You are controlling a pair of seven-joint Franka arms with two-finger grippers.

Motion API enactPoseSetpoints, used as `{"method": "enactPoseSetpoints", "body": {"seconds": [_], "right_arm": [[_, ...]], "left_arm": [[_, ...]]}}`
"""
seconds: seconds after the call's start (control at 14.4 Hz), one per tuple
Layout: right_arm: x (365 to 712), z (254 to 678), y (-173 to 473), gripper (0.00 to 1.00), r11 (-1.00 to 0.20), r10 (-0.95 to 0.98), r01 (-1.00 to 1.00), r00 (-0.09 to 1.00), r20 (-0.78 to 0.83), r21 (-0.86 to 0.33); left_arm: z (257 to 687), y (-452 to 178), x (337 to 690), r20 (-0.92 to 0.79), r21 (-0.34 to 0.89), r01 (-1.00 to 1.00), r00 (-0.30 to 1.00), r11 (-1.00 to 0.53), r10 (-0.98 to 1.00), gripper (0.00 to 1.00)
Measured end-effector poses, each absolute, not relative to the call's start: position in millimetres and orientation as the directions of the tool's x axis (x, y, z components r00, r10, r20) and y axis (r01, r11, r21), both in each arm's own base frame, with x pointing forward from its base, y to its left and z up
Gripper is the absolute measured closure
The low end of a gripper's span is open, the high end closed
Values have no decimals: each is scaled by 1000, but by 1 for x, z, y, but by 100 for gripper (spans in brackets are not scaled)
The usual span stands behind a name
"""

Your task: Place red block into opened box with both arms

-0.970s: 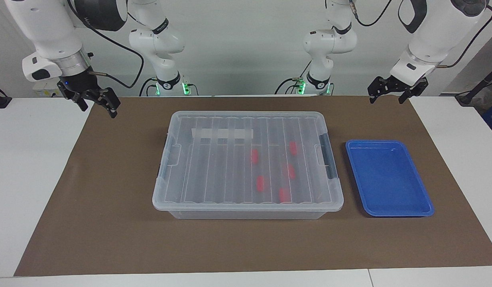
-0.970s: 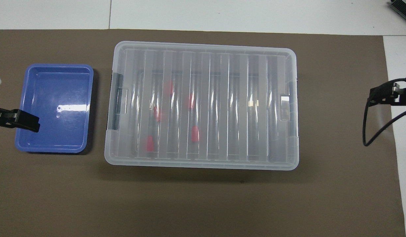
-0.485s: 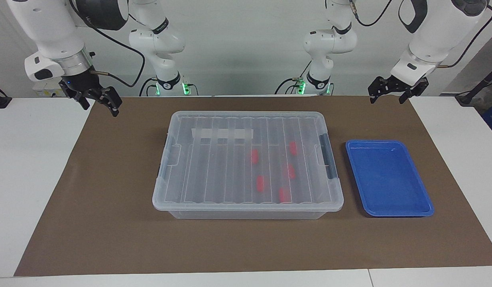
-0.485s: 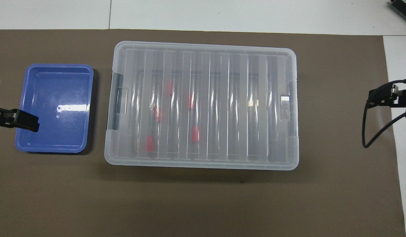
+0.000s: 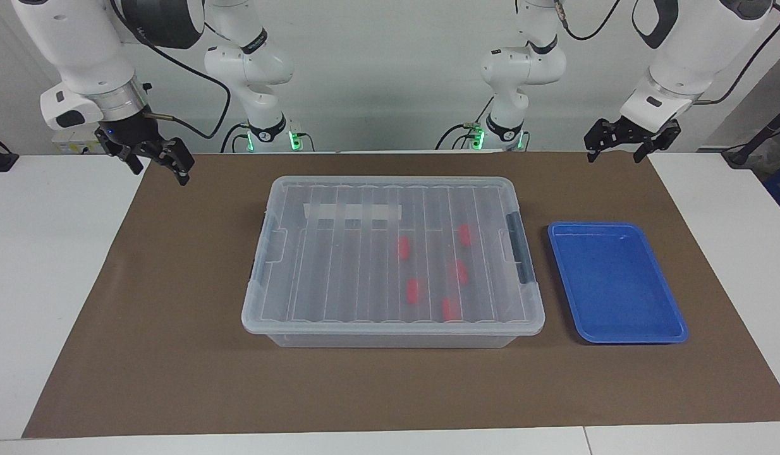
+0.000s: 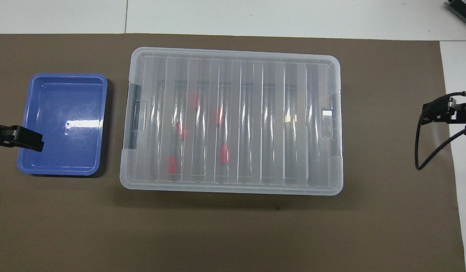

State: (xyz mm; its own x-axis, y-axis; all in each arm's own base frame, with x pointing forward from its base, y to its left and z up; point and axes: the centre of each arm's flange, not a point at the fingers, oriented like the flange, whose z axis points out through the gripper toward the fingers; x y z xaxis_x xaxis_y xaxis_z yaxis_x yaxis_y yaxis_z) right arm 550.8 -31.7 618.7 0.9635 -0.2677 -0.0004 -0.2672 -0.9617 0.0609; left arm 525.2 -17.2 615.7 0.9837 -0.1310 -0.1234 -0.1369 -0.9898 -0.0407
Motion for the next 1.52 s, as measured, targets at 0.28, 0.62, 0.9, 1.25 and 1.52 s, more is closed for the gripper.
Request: {"method": "enactPoseSetpoints", "body": {"seconds": [0.28, 0.62, 0.9, 1.25, 1.52], "right_arm": [[551, 619, -32, 0, -962, -268, -267, 964, 0, 61], [551, 619, -32, 0, -962, -268, -267, 964, 0, 61], [551, 619, -32, 0, -962, -268, -267, 964, 0, 61], [551, 619, -27, 0, -964, -265, -265, 964, -6, 33], [550, 621, -18, 0, -968, -251, -251, 968, -5, 21]], "left_arm": [[619, -17, 530, -83, -44, -139, 987, -989, -135, 0], [618, -20, 532, -71, -42, -145, 987, -988, -142, 0], [618, -19, 532, -70, -26, -140, 988, -990, -138, 0], [617, -21, 532, -70, -24, -142, 988, -990, -140, 0], [616, -19, 532, -73, -22, -139, 988, -990, -137, 0]]}}
